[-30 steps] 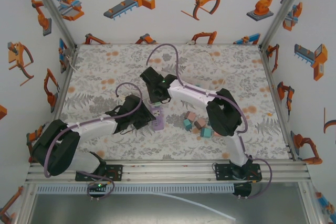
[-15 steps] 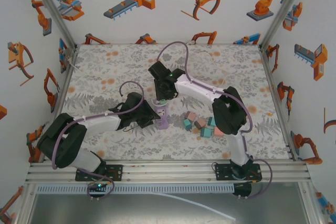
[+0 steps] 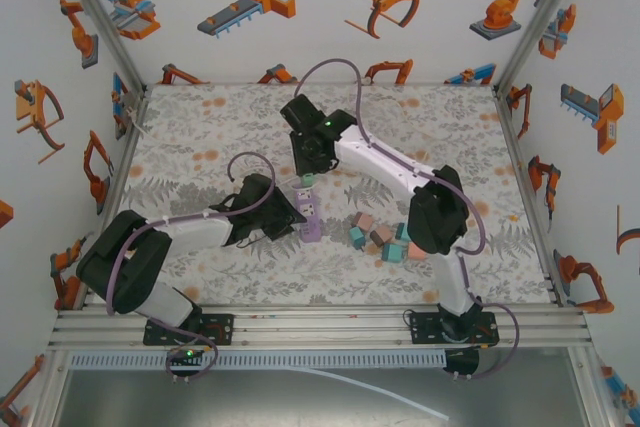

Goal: Pull the plug off the socket

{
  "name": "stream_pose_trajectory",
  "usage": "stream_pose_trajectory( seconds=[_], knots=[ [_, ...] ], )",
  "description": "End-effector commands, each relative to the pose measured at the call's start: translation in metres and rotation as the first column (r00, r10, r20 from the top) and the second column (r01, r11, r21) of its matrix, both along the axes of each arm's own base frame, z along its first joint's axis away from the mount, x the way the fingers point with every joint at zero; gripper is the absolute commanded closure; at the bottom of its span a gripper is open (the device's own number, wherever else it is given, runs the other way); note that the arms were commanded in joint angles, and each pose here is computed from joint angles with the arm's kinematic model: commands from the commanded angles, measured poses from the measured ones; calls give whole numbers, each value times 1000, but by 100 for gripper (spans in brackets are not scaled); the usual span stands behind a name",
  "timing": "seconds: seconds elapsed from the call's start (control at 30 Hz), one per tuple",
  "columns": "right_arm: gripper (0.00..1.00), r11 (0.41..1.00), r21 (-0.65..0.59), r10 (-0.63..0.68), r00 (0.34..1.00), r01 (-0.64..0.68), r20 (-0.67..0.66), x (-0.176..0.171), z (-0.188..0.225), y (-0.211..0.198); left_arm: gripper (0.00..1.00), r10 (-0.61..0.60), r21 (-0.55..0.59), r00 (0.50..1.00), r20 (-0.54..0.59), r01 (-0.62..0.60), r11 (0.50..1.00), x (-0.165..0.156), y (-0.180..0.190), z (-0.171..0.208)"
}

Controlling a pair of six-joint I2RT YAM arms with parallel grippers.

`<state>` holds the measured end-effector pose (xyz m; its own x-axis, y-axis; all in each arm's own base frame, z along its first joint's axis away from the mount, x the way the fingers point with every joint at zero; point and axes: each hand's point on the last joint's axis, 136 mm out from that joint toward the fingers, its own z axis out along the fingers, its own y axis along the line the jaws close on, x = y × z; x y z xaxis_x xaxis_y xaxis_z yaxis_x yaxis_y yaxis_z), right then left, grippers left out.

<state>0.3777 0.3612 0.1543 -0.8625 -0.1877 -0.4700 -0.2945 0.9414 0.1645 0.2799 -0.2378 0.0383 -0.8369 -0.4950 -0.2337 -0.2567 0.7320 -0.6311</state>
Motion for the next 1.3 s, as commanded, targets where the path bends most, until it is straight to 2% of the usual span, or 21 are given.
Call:
stream_pose_trajectory(
  seconds=[0.0, 0.13, 0.27, 0.4, 0.5, 0.67, 0.73, 0.87, 0.97, 1.07, 1.2, 1.27],
  knots=[
    [99, 996, 93, 4, 998, -10, 62, -5, 46, 1, 48, 31, 313, 986, -165, 23, 949, -45, 65, -65],
    [98, 983, 185, -14, 987, -16, 160, -3, 78, 0, 44, -41, 274, 997, -72, 59, 960, -33, 54, -39],
    [98, 965, 262, -81, 962, 11, 260, -4, 115, -16, 34, -133, 221, 986, 103, 108, 969, -16, 38, 10],
    [98, 932, 354, -203, 921, 78, 332, -6, 141, -51, 23, -217, 232, 937, 273, 154, 960, -7, 33, 68],
    [98, 882, 445, -326, 884, 156, 336, -9, 147, -92, 18, -287, 252, 870, 400, 196, 948, -10, 32, 112],
    [99, 737, 586, -542, 812, 337, 216, -19, 111, -175, 11, -341, 258, 726, 597, 229, 939, -32, 41, 171],
    [99, 677, 611, -609, 778, 410, 153, -27, 89, -205, 8, -336, 275, 705, 625, 205, 939, -41, 54, 180],
    [99, 613, 614, -675, 733, 498, 79, -45, 51, -241, 2, -402, 306, 641, 654, 262, 915, -66, 62, 192],
    [99, 611, 571, -685, 728, 549, 34, -55, 17, -258, 2, -424, 304, 622, 658, 296, 905, -80, 64, 192],
    [100, 634, 538, -651, 759, 555, -16, -58, -11, -259, 3, -458, 298, 584, 670, 354, 887, -91, 59, 196],
    [100, 731, 496, -529, 848, 469, -24, -51, -41, -248, 3, -508, 292, 512, 692, 446, 846, -103, 44, 206],
    [100, 769, 486, -458, 888, 416, -36, -46, -52, -240, 3, -522, 286, 493, 696, 476, 831, -104, 37, 207]
  ],
)
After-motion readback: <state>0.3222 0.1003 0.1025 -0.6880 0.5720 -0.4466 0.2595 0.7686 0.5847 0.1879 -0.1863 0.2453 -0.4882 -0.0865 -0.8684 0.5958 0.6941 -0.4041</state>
